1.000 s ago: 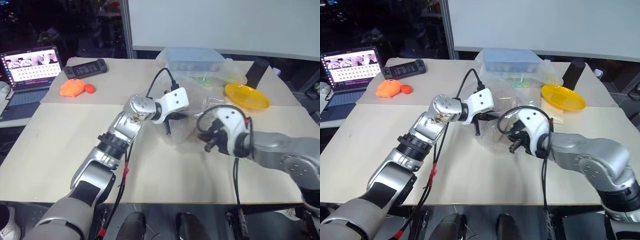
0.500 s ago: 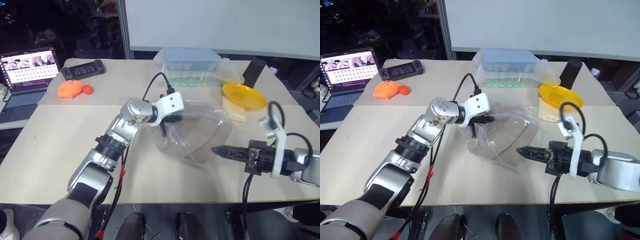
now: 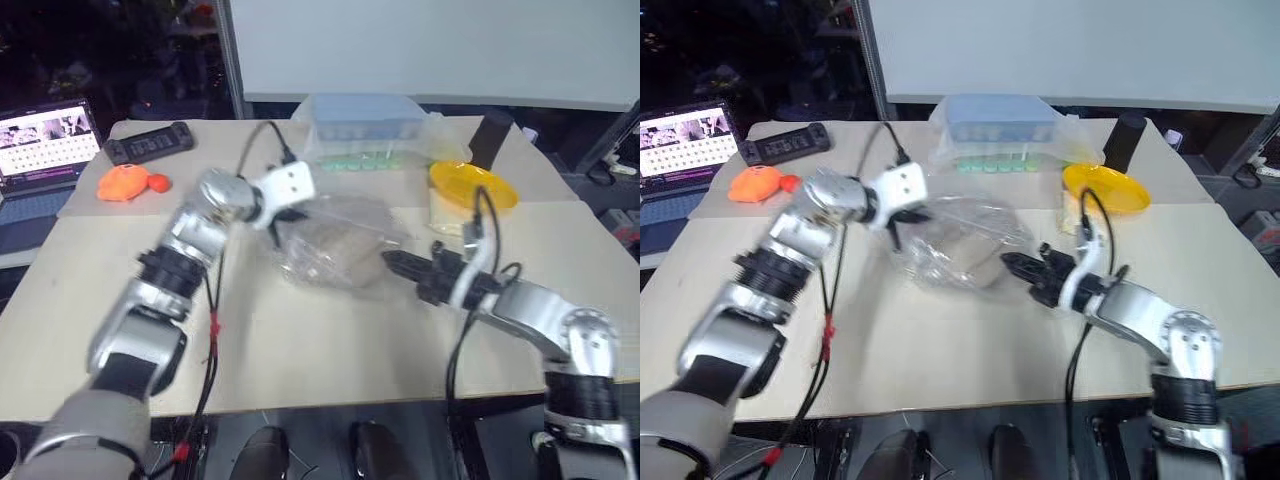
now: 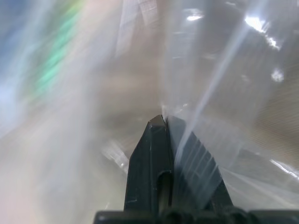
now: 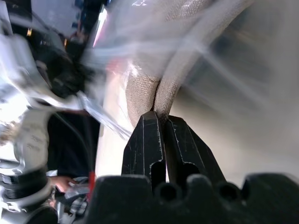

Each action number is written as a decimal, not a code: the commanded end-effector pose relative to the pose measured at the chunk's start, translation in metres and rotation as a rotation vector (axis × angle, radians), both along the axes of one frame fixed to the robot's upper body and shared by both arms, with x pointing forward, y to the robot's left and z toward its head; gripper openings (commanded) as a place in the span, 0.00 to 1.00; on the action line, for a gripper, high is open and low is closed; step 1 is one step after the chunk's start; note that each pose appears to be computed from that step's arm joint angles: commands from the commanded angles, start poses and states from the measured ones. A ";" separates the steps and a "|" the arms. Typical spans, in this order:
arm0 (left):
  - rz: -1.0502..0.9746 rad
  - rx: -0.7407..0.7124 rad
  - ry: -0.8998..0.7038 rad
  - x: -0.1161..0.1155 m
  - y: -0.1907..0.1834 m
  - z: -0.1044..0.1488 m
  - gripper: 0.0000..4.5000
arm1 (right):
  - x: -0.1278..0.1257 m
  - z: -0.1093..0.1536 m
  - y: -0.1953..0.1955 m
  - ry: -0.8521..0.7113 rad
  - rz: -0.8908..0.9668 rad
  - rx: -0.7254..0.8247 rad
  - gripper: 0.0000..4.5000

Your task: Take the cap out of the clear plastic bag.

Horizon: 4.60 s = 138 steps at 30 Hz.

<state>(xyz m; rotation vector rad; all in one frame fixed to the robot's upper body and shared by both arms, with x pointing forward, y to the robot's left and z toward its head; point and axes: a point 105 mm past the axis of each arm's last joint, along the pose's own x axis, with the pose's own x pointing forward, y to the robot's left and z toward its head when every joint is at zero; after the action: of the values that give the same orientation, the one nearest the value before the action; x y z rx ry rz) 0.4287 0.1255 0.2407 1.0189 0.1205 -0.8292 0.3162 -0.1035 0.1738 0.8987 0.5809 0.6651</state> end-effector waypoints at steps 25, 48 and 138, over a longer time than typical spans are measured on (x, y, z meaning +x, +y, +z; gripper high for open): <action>0.051 -0.215 0.080 -0.017 -0.060 -0.094 0.00 | -0.005 0.047 0.066 -0.081 0.119 0.093 0.02; -0.069 -0.463 0.304 -0.051 -0.070 -0.033 0.00 | -0.027 0.015 0.031 -0.154 0.096 -0.380 0.02; 0.666 -0.918 0.158 0.022 -0.011 -0.059 0.00 | 0.122 0.030 0.132 -0.481 0.161 -0.380 0.02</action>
<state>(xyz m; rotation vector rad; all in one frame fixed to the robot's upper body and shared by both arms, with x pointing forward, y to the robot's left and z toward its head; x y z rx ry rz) 0.4500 0.1353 0.1677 0.0277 0.2208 -0.1930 0.4435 0.0163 0.1789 0.2740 0.3512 0.7853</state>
